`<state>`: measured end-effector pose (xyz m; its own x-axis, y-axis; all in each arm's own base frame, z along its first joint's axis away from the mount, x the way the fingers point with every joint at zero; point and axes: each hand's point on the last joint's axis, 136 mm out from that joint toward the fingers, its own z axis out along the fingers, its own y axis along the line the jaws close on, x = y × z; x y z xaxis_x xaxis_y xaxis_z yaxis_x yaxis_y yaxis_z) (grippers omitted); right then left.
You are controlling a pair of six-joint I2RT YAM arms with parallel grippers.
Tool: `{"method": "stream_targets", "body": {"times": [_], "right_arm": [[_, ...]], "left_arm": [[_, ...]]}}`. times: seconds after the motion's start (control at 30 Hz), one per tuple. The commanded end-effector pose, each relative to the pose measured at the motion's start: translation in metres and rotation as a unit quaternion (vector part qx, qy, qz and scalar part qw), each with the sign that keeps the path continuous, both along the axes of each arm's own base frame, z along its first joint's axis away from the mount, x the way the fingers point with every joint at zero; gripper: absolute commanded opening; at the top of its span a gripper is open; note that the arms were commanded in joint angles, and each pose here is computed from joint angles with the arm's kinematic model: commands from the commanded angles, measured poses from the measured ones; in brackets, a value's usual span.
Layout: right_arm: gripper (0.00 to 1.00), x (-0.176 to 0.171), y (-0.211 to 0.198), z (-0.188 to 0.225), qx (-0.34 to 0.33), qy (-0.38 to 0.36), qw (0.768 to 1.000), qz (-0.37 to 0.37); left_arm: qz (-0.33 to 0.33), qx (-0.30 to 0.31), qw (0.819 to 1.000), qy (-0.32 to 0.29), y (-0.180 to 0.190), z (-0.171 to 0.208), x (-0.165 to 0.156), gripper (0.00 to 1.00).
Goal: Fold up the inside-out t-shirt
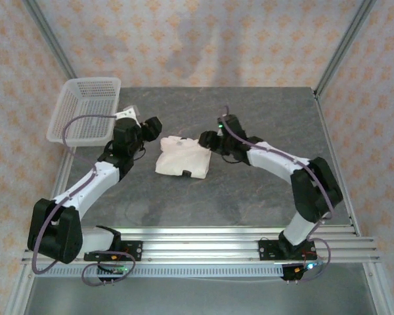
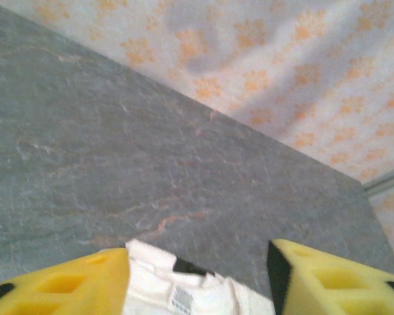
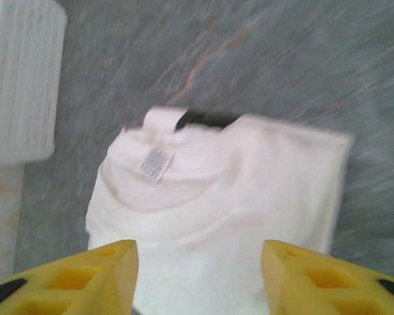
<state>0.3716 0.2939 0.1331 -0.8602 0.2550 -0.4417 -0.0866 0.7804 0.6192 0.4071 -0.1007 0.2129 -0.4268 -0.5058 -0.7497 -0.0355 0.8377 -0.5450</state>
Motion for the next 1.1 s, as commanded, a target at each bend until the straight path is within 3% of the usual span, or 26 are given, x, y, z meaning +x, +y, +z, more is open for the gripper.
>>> {"method": "stream_targets", "body": {"times": [0.0, 0.1, 0.17, 0.23, 0.33, 0.43, 0.63, 0.83, 1.07], "right_arm": [[0.47, -0.012, 0.022, -0.03, -0.019, 0.041, 0.999, 0.012], [0.45, -0.004, 0.007, -0.067, -0.073, 0.068, 0.995, -0.028], [0.45, 0.0, -0.011, -0.087, -0.131, 0.075, 0.987, -0.047], [0.45, 0.002, -0.016, -0.092, -0.148, 0.081, 0.985, -0.043], [0.45, 0.002, -0.003, -0.074, -0.114, 0.075, 0.991, -0.011], [0.46, -0.004, 0.015, -0.036, -0.065, 0.069, 0.995, 0.031], [0.52, -0.012, -0.019, 0.016, -0.053, 0.028, 0.998, -0.025], [0.54, -0.042, -0.054, 0.025, 0.001, 0.016, 0.996, -0.09], [0.54, -0.078, -0.078, 0.016, 0.037, 0.031, 0.992, -0.12]], "left_arm": [[-0.039, 0.025, 0.992, 0.116, -0.017, -0.073, -0.025, 0.49], [-0.01, 0.038, 0.984, 0.173, -0.008, -0.107, -0.022, 0.38], [0.001, 0.037, 0.979, 0.199, -0.006, -0.127, -0.015, 0.37], [-0.008, 0.016, 0.976, 0.217, -0.012, -0.145, -0.006, 0.38], [-0.006, -0.005, 0.972, 0.233, -0.017, -0.166, 0.002, 0.35], [0.005, -0.011, 0.979, 0.202, -0.013, -0.154, 0.0, 0.36], [0.011, -0.002, 0.986, 0.165, -0.001, -0.105, -0.022, 0.57], [-0.057, -0.046, 0.978, 0.197, -0.028, -0.118, -0.038, 0.57], [-0.061, -0.051, 0.974, 0.213, -0.04, -0.148, -0.032, 0.57]]}}
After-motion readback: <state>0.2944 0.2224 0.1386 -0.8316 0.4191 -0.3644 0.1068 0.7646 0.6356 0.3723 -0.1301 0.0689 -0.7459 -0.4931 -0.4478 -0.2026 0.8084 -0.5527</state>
